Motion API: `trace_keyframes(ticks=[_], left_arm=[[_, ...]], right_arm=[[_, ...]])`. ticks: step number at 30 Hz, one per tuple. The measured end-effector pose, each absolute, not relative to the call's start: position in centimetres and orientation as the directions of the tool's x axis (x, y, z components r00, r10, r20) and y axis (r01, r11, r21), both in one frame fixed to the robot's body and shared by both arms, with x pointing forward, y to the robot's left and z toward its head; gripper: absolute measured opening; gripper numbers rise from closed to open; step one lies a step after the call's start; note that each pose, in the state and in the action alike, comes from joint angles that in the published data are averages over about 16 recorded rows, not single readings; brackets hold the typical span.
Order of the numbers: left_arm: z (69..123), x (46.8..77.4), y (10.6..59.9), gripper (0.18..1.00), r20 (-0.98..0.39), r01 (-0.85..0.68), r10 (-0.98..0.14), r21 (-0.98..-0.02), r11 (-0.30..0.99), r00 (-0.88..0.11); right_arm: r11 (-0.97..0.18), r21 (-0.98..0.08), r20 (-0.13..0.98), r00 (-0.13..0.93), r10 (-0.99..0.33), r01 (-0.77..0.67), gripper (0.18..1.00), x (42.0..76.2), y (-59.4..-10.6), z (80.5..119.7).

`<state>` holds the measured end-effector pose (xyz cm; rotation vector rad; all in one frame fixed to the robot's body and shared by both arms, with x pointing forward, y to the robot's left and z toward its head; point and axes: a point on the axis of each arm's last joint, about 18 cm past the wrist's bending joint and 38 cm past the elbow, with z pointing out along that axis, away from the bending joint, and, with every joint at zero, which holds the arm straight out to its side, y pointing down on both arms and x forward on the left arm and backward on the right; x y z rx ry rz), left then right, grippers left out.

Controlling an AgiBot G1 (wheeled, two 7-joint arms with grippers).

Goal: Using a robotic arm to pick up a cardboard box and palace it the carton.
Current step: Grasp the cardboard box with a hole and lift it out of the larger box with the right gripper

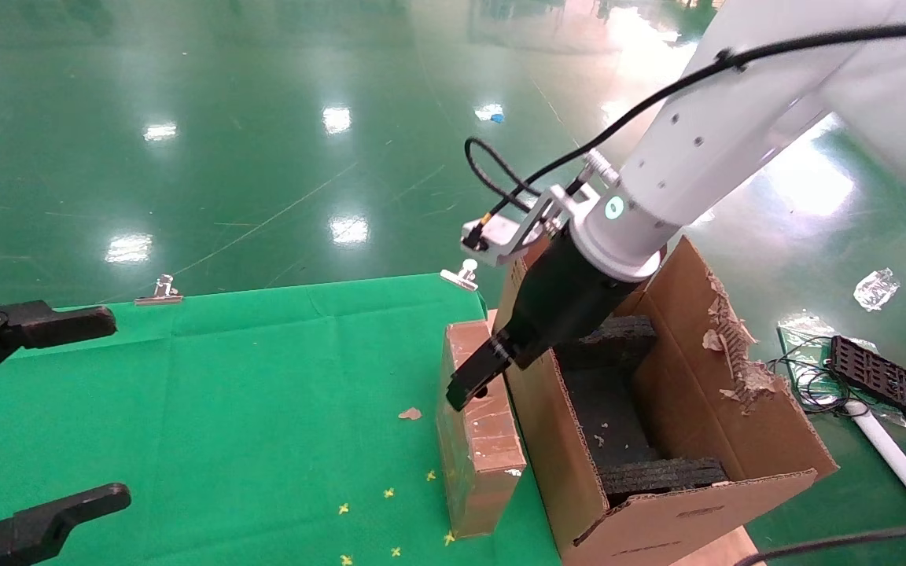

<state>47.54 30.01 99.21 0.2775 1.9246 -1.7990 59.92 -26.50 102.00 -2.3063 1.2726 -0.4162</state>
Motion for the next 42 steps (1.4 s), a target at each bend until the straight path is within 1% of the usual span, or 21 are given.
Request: trace_keyframes(ticks=[6, 16, 20, 23, 26, 29, 32, 35, 38, 42], left_arm=[[99.2, 47.5, 30.0, 1.001, -0.477, 0.464, -0.178, -0.879, 0.112, -0.86], [99.2, 47.5, 30.0, 0.992, -0.477, 0.464, -0.178, -0.879, 0.112, -0.86], [99.2, 47.5, 30.0, 0.98, -0.477, 0.464, -0.178, -0.879, 0.112, -0.86], [99.2, 47.5, 30.0, 0.955, -0.477, 0.464, -0.178, -0.879, 0.112, -0.86], [99.2, 47.5, 30.0, 0.932, -0.477, 0.464, -0.178, -0.879, 0.112, -0.86], [99.2, 47.5, 30.0, 0.89, -0.477, 0.464, -0.178, -0.879, 0.112, -0.86], [99.2, 47.5, 30.0, 0.852, -0.477, 0.464, -0.178, -0.879, 0.112, -0.86], [99.2, 47.5, 30.0, 0.787, -0.477, 0.464, -0.178, -0.879, 0.112, -0.86], [99.2, 47.5, 30.0, 0.733, -0.477, 0.464, -0.178, -0.879, 0.112, -0.86], [99.2, 47.5, 30.0, 0.63, -0.477, 0.464, -0.178, -0.879, 0.112, -0.86]], right_arm=[[-0.435, -0.51, 0.015, 0.498, -0.867, -0.742, 1.0, 60.9, -26.2, 100.5], [-0.441, -0.475, 0.033, 0.485, -0.874, -0.761, 0.986, 61.5, -25.9, 99.6], [-0.441, -0.468, 0.036, 0.483, -0.875, -0.765, 0.958, 61.4, -25.9, 99.5], [-0.441, -0.464, 0.037, 0.481, -0.876, -0.768, 0.937, 61.4, -25.9, 99.4], [-0.441, -0.46, 0.038, 0.48, -0.877, -0.771, 0.898, 61.3, -26.0, 99.3], [-0.441, -0.457, 0.038, 0.478, -0.877, -0.772, 0.865, 61.3, -26.0, 99.1], [-0.441, -0.456, 0.038, 0.478, -0.878, -0.773, 0.804, 61.2, -26.1, 99.0], [-0.442, -0.46, 0.036, 0.481, -0.876, -0.771, 0.757, 61.1, -26.3, 99.0], [-0.444, -0.473, 0.036, 0.487, -0.873, -0.761, 0.682, 61.0, -26.5, 99.3], [-0.449, -0.517, 0.039, 0.504, -0.863, -0.729, 0.594, 60.8, -27.0, 100.5]])
